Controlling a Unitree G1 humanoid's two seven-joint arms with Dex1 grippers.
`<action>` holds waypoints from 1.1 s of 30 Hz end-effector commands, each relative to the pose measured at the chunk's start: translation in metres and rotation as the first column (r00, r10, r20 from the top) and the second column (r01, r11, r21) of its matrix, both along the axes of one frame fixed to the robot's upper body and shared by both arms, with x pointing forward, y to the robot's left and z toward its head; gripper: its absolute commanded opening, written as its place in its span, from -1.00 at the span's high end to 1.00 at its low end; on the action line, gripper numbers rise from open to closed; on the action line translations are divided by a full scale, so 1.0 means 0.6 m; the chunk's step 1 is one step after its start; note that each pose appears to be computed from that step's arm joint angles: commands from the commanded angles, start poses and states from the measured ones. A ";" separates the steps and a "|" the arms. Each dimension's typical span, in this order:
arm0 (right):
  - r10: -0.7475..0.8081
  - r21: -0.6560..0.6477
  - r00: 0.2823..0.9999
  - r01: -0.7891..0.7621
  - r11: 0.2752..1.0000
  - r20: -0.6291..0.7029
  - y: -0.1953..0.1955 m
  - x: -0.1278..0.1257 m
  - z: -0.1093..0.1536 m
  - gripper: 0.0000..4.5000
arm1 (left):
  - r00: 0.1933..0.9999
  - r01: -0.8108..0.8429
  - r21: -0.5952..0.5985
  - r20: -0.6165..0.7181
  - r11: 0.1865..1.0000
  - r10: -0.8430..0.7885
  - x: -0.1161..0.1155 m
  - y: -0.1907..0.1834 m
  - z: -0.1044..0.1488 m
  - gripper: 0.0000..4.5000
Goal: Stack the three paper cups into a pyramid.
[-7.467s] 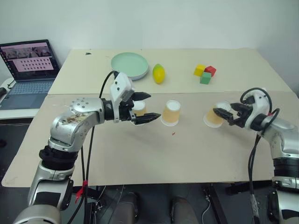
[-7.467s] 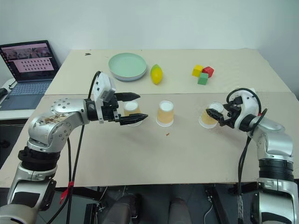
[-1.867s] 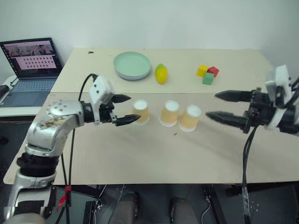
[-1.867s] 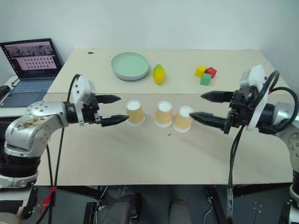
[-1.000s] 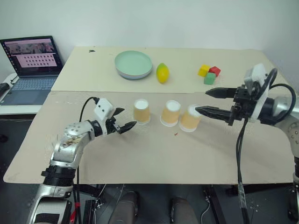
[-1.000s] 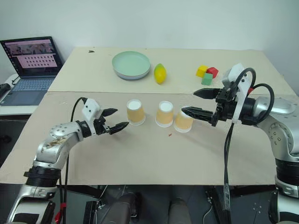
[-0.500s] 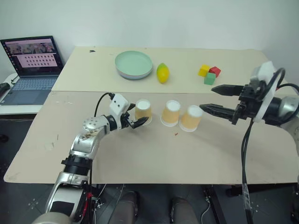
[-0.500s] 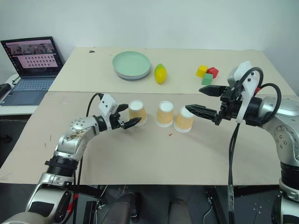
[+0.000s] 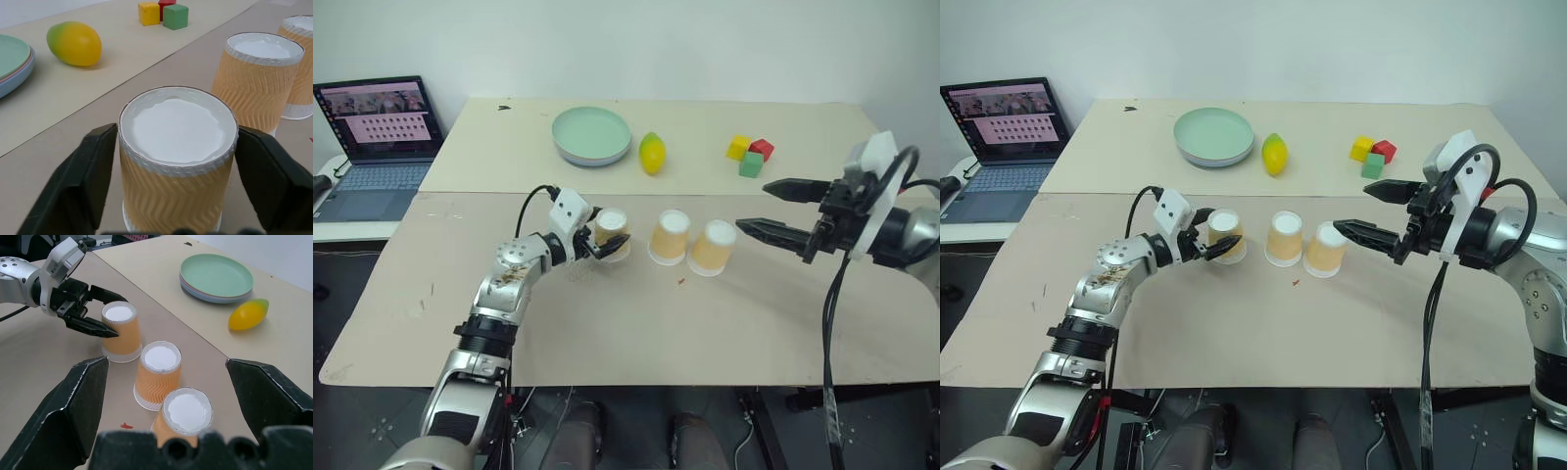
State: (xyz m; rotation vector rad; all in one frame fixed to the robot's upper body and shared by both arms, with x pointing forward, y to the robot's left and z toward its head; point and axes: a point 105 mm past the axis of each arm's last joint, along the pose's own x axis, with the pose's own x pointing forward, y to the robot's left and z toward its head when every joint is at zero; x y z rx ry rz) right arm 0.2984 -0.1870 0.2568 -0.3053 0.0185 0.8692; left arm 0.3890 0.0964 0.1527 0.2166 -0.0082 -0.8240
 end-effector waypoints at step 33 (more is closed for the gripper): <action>-0.105 0.054 0.994 0.103 0.993 0.038 0.010 -0.043 -0.025 -1.00 | 0.888 0.438 -0.003 0.155 0.899 -0.432 0.014 -0.197 0.254 -0.13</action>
